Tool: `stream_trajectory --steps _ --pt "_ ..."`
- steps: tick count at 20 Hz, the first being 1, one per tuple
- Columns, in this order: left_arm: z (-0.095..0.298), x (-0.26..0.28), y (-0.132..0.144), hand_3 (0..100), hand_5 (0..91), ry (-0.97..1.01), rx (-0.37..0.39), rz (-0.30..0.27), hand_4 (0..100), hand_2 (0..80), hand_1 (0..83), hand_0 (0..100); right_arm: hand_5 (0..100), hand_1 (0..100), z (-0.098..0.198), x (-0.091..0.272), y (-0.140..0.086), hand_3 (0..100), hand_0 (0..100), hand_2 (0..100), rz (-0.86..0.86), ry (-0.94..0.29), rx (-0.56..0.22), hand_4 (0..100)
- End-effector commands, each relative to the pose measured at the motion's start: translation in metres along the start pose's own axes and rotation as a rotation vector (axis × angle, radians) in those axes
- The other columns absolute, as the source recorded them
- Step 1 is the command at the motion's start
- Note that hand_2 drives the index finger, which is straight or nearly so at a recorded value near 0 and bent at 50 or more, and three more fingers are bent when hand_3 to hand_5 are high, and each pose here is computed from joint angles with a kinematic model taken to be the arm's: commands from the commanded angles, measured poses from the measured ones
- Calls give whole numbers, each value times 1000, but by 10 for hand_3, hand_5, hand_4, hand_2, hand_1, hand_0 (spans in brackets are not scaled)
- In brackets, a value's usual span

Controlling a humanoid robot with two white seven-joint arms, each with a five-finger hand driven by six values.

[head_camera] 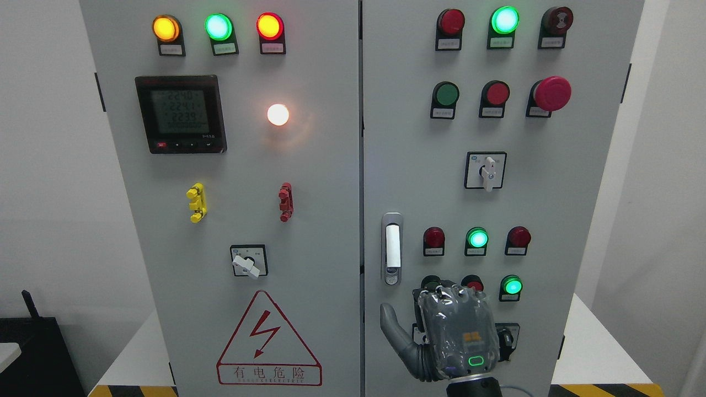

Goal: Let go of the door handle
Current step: 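Close the right hand fingers around the silver handle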

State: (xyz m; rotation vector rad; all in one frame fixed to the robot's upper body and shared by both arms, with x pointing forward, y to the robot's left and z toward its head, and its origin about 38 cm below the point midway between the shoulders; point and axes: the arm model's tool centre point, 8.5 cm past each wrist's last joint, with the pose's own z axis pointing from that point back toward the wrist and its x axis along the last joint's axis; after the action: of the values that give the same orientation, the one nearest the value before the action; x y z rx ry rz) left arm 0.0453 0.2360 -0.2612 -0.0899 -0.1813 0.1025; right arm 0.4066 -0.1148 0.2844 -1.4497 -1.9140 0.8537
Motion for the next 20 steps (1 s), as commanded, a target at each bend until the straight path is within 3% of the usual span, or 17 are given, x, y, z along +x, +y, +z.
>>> stream_trajectory --steps 1,20 --pt "1 -5 1 0 0 16 4 13 0 0 389 120 903 0 -11 0 -7 1000 403 954 26 1 -10 907" --pt "1 -6 1 0 0 17 4 13 0 0 389 120 909 8 -29 2 -16 1000 366 951 37 29 4 908"
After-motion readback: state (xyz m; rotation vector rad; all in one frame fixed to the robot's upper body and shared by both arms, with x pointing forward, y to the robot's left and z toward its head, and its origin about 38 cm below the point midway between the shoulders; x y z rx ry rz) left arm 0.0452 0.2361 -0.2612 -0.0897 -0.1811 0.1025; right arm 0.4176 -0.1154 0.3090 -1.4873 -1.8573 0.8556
